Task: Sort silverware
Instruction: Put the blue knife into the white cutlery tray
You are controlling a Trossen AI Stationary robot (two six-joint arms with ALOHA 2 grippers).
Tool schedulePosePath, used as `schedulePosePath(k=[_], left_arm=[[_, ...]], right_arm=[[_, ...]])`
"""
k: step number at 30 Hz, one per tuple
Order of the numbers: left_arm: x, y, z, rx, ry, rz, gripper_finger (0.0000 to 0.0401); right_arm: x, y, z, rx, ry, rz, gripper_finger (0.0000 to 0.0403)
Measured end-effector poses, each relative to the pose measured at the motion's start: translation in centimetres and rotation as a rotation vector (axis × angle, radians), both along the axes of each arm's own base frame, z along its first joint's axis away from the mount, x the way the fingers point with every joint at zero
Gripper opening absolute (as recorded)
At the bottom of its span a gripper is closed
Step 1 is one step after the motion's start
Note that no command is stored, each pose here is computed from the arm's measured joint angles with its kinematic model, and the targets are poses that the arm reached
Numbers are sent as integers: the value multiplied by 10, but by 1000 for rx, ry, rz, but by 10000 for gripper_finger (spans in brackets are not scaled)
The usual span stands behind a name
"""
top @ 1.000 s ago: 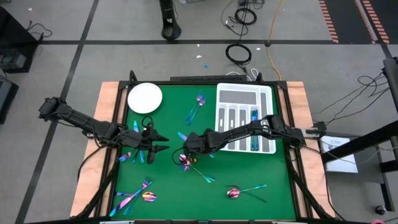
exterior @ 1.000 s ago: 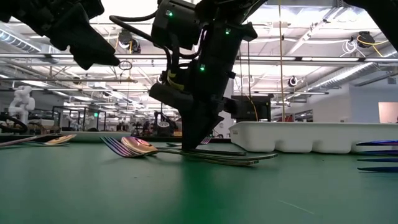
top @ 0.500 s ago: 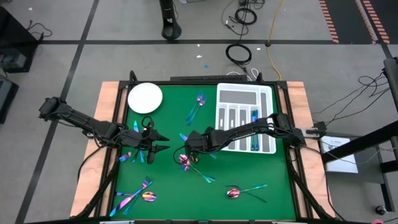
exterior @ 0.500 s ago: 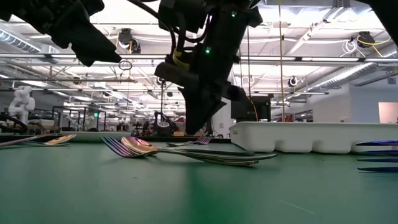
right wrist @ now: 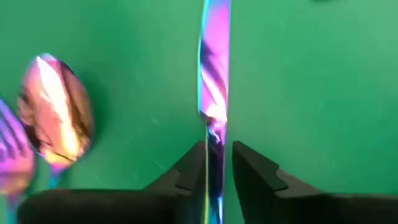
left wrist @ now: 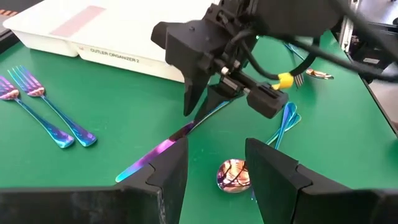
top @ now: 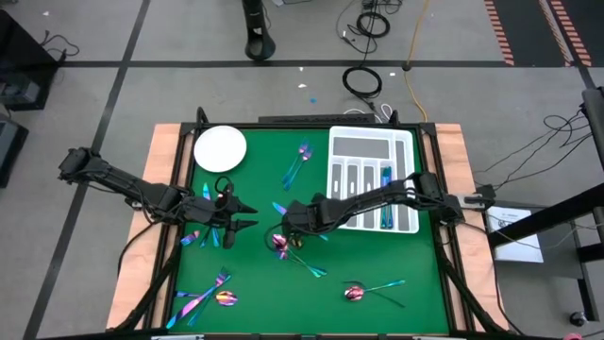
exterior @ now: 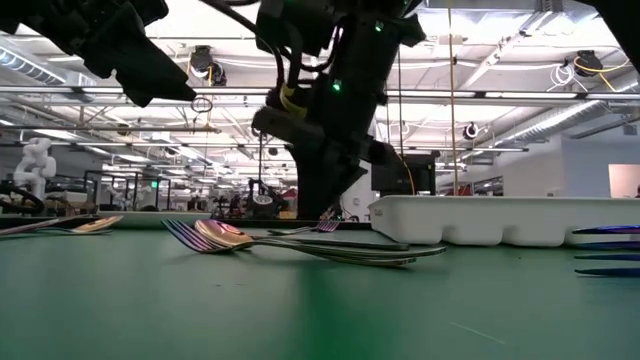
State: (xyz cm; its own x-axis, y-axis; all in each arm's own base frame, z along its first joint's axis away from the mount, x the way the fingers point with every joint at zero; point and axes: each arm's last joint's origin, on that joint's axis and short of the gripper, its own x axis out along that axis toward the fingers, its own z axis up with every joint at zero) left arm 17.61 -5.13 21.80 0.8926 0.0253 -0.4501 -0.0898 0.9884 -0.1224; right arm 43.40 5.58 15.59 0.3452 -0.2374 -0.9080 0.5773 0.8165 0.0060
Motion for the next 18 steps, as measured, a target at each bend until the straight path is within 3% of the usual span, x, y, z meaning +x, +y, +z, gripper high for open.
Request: schedulePosePath(k=[5, 9, 13, 18], left_arm=[[0, 0, 0, 1, 0, 1, 162], [0, 0, 0, 3, 0, -1, 162], [0, 0, 0, 6, -3, -1, 162], [0, 0, 1, 9, -5, 0, 162]], right_arm=[[-8, -1, -17, 19, 12, -42, 124], [-12, -1, -27, 37, -18, -37, 133], [-17, -1, -36, 54, -17, -47, 114], [-21, -2, -41, 40, -5, -71, 54]])
